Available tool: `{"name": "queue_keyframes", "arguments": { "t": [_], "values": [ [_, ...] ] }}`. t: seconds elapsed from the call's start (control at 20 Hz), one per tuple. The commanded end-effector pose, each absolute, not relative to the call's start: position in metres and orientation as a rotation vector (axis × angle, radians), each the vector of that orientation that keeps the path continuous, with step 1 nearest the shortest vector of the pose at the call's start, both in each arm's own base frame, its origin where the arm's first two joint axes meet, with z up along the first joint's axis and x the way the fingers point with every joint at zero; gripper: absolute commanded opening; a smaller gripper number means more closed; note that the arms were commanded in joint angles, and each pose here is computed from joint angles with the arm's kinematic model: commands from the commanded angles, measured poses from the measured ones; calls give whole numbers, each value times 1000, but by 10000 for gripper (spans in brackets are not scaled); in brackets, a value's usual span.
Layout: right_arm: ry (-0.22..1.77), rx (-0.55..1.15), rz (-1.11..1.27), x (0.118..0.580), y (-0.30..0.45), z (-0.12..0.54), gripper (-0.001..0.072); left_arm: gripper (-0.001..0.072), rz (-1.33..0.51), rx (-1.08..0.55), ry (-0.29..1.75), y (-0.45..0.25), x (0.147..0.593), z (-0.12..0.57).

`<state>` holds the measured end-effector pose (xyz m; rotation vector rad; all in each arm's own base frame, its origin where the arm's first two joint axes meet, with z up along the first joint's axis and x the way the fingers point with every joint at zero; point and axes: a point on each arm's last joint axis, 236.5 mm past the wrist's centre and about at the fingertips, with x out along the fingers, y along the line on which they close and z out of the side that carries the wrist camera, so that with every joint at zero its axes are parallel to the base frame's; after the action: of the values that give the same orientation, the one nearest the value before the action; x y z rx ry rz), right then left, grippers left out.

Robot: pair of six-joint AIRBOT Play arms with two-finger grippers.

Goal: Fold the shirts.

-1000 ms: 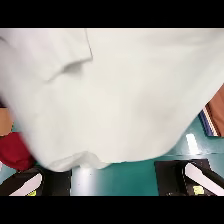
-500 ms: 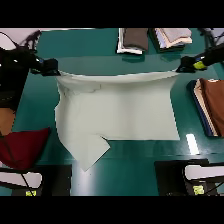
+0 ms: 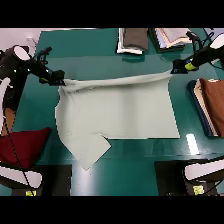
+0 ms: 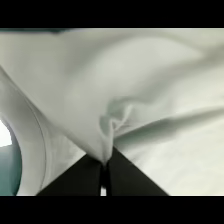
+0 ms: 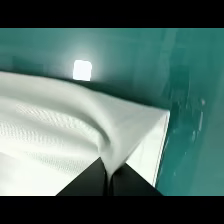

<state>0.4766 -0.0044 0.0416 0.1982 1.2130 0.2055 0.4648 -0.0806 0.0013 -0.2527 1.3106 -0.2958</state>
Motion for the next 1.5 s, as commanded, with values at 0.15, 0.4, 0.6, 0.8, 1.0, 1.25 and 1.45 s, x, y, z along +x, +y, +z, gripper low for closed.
{"name": "queue_keyframes", "arguments": {
  "t": [0.15,0.4,0.6,0.8,1.0,1.25,1.45],
  "values": [
    [1408,213,196,422,1,-26,19,24,-275,-278,1500,-79,414,-59],
    [1378,318,230,424,17,-22,406,541,-252,-289,1495,-78,411,-46],
    [1273,304,216,415,9,29,405,541,-185,-156,1404,-50,390,9],
    [1190,290,200,378,11,62,405,541,-45,-131,1421,-24,306,4],
    [1102,281,180,362,14,75,405,541,-99,-299,1527,-58,209,-37],
    [1053,273,174,358,14,86,405,540,-145,-502,1560,-93,167,-68],
    [1073,273,181,353,16,84,405,541,-159,-605,1549,-109,163,-82]
  ]
}}
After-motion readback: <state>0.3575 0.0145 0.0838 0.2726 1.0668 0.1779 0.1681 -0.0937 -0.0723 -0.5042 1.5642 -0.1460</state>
